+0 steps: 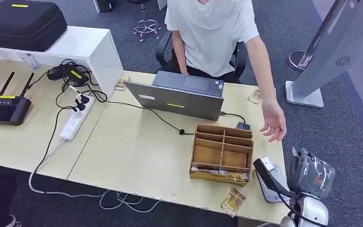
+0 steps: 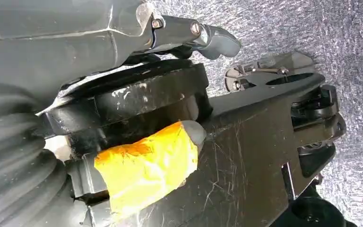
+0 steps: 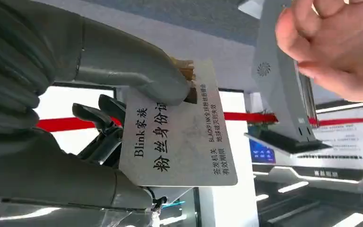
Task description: Pass the card to the sensor for recognition and then transmit it.
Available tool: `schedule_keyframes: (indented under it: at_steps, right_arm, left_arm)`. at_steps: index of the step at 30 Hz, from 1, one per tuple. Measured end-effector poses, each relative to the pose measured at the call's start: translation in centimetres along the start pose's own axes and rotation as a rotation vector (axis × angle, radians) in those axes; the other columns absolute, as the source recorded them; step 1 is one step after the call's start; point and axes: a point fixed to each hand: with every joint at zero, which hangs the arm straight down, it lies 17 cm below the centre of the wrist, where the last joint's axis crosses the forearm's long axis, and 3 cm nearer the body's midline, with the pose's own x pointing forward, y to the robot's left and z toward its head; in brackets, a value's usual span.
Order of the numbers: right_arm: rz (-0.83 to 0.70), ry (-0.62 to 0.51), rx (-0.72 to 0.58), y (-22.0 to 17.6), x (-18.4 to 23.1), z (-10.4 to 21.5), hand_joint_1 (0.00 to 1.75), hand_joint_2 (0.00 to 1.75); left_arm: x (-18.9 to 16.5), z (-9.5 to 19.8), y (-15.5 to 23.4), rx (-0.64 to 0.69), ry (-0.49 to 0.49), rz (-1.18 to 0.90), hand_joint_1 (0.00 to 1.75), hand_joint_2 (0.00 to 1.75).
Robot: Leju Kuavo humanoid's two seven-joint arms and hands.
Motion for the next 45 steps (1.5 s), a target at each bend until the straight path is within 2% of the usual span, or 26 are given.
schedule_keyframes:
  at_steps: [4, 14, 19, 23, 24, 34, 43, 44, 45]
  right_arm:
    - [0.006, -0.008, -0.073, -2.6, 0.2, -1.4, 1.75, 1.75]
    - [0.023, -0.054, -0.206, -12.1, 3.6, -10.4, 1.75, 1.75]
    - [0.060, -0.032, -0.193, -14.0, 4.7, -15.6, 1.75, 1.75]
    - [0.090, -0.025, -0.162, -13.7, 4.8, -18.0, 1.75, 1.75]
    - [0.096, -0.027, -0.150, -13.3, 4.8, -18.3, 0.00, 1.75]
    - [0.130, -0.078, -0.085, -10.2, 6.0, -18.2, 0.00, 1.75]
    - [0.114, -0.130, -0.083, -8.7, 7.2, -16.1, 0.00, 1.75]
    - [0.113, -0.131, -0.086, -8.8, 7.3, -16.1, 0.00, 0.00]
    - [0.112, -0.131, -0.087, -8.8, 7.3, -16.0, 0.00, 1.75]
  left_arm:
    - [0.0, 0.0, 0.0, 0.000, -0.002, -0.020, 0.00, 1.75]
    - [-0.1, 0.0, 0.0, -0.009, -0.003, -0.105, 0.00, 1.75]
    - [0.2, 0.0, -0.1, -0.015, -0.011, -0.134, 0.00, 1.75]
    - [0.3, 0.0, -0.1, -0.016, -0.012, -0.137, 0.00, 1.75]
    - [0.3, 0.0, -0.1, -0.017, -0.012, -0.137, 0.00, 1.75]
    - [0.4, 0.0, -0.2, -0.022, -0.014, -0.140, 0.00, 1.75]
    - [0.3, 0.0, -0.2, -0.021, -0.011, -0.138, 0.00, 1.75]
    - [0.3, 0.0, -0.2, -0.021, -0.011, -0.138, 0.00, 1.75]
    - [0.3, 0.0, -0.2, -0.021, -0.011, -0.138, 0.00, 1.75]
